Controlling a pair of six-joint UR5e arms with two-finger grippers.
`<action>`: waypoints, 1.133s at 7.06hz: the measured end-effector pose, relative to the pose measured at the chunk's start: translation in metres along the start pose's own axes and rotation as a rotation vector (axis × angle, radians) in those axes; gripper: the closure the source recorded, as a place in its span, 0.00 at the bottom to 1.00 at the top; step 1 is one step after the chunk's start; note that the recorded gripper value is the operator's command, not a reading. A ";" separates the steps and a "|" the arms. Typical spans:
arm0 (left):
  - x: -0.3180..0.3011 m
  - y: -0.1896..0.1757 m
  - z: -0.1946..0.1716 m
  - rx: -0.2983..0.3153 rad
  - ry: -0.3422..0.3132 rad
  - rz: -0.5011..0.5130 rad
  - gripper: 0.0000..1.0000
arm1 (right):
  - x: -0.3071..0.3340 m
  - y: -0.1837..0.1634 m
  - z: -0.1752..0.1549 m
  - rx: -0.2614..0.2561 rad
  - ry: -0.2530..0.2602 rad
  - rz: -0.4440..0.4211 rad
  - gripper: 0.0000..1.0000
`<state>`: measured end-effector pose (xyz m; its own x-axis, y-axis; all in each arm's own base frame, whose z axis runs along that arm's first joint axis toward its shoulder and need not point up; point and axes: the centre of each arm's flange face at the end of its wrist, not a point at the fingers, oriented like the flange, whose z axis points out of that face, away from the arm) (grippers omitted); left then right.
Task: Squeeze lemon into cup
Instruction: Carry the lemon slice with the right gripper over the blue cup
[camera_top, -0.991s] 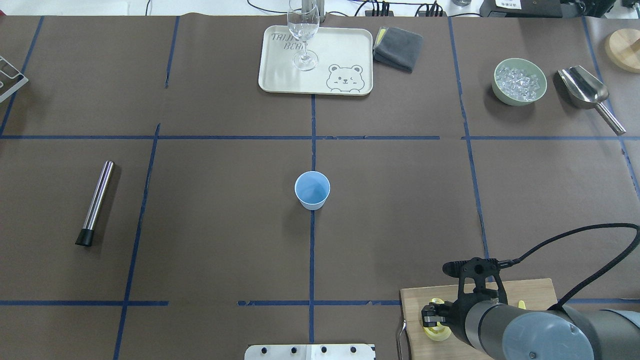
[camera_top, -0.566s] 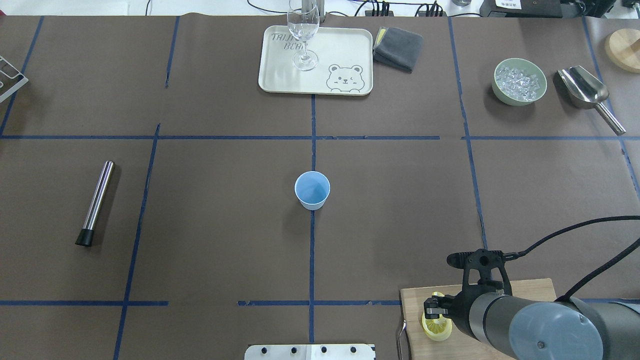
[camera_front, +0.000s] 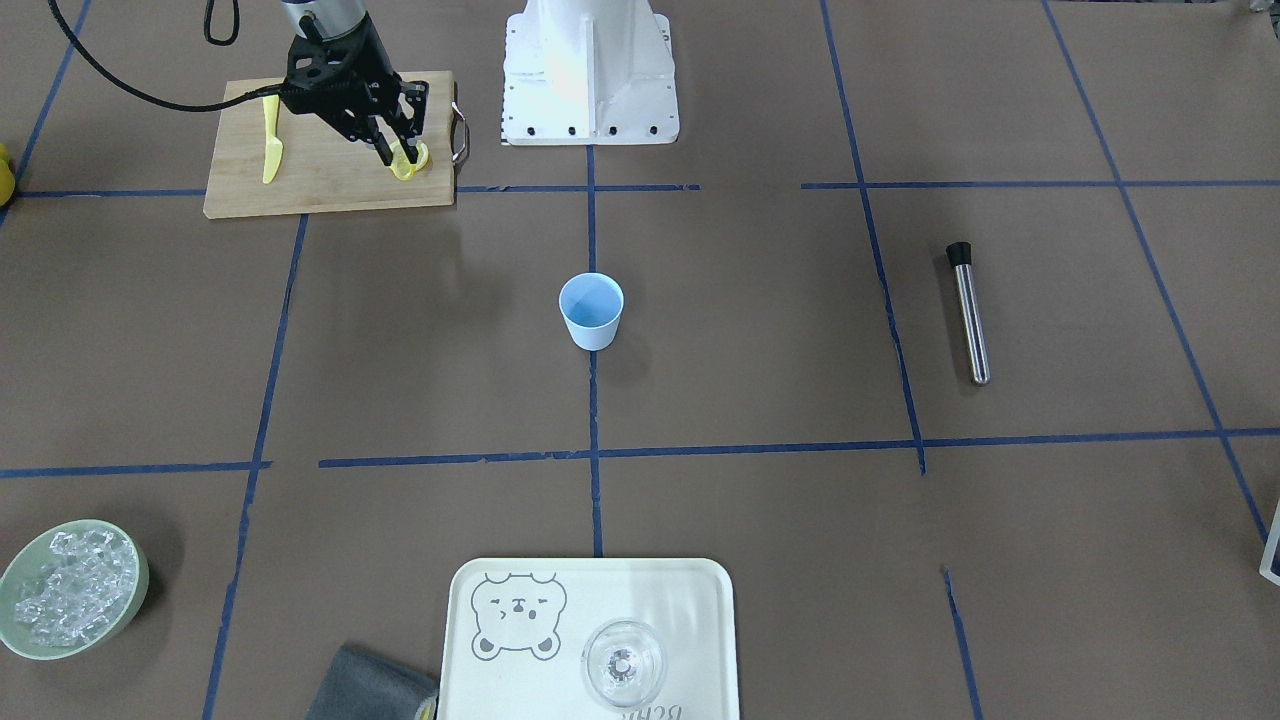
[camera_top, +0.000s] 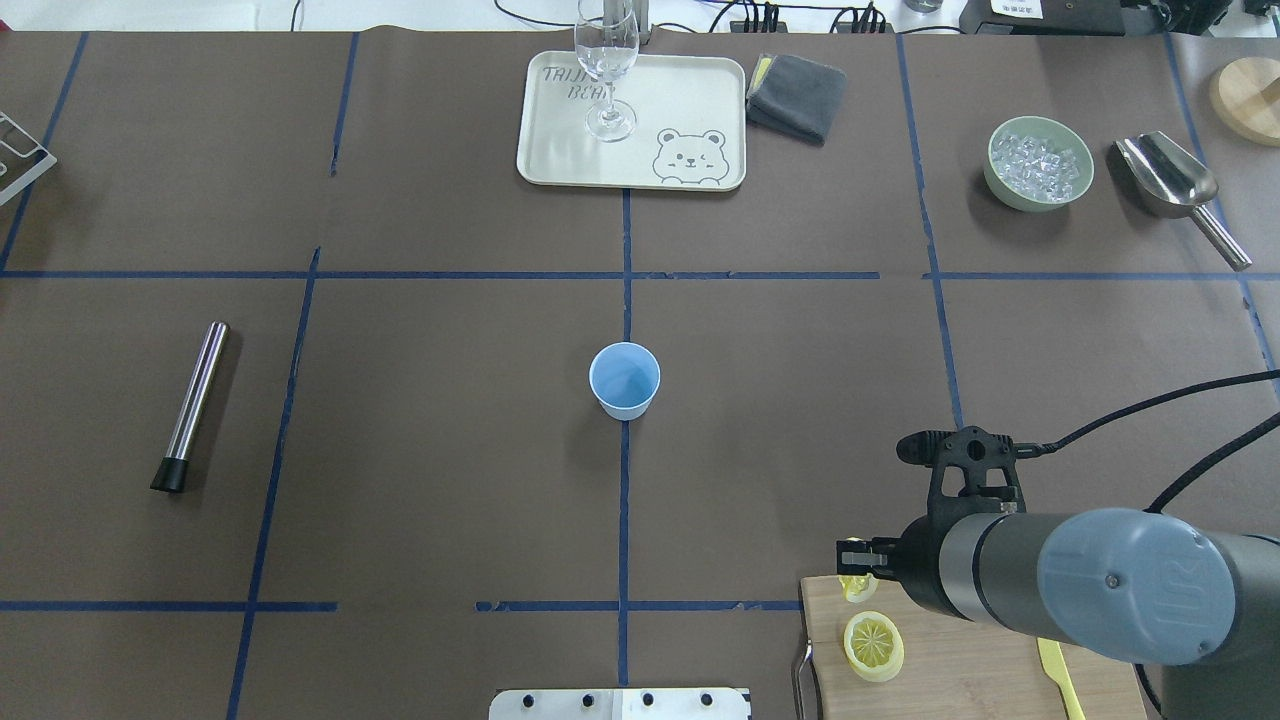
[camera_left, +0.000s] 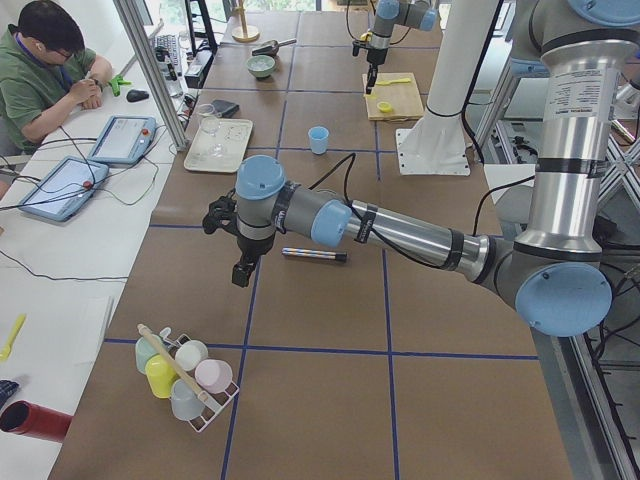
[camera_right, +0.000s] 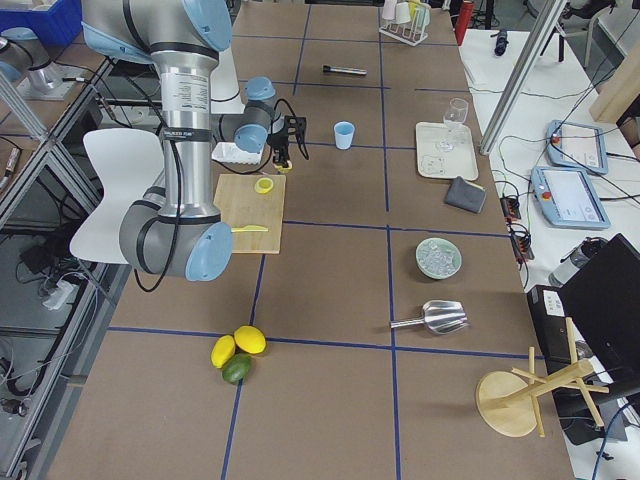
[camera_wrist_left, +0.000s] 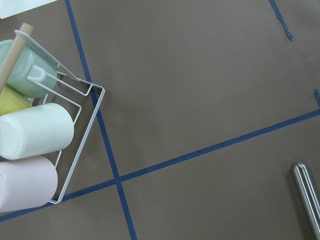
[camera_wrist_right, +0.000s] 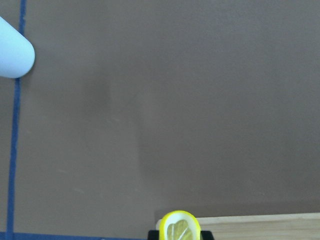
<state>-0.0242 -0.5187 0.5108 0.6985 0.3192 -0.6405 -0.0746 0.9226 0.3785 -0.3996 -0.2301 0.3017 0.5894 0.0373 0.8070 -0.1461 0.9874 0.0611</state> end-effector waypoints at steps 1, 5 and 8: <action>0.000 0.000 0.000 0.001 0.000 0.001 0.00 | -0.012 -0.012 -0.006 0.010 -0.031 0.014 0.61; 0.001 -0.001 0.000 0.001 0.001 0.001 0.00 | -0.095 -0.107 -0.014 0.084 -0.056 0.101 0.61; 0.001 -0.001 0.000 0.001 0.001 0.001 0.00 | -0.174 -0.186 0.020 0.139 0.008 0.109 0.62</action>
<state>-0.0241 -0.5195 0.5097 0.6975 0.3207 -0.6408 -0.0745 0.9218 0.3803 -0.4907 -0.4232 0.1619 0.5701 0.1443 0.8088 -0.3175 0.9467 0.0548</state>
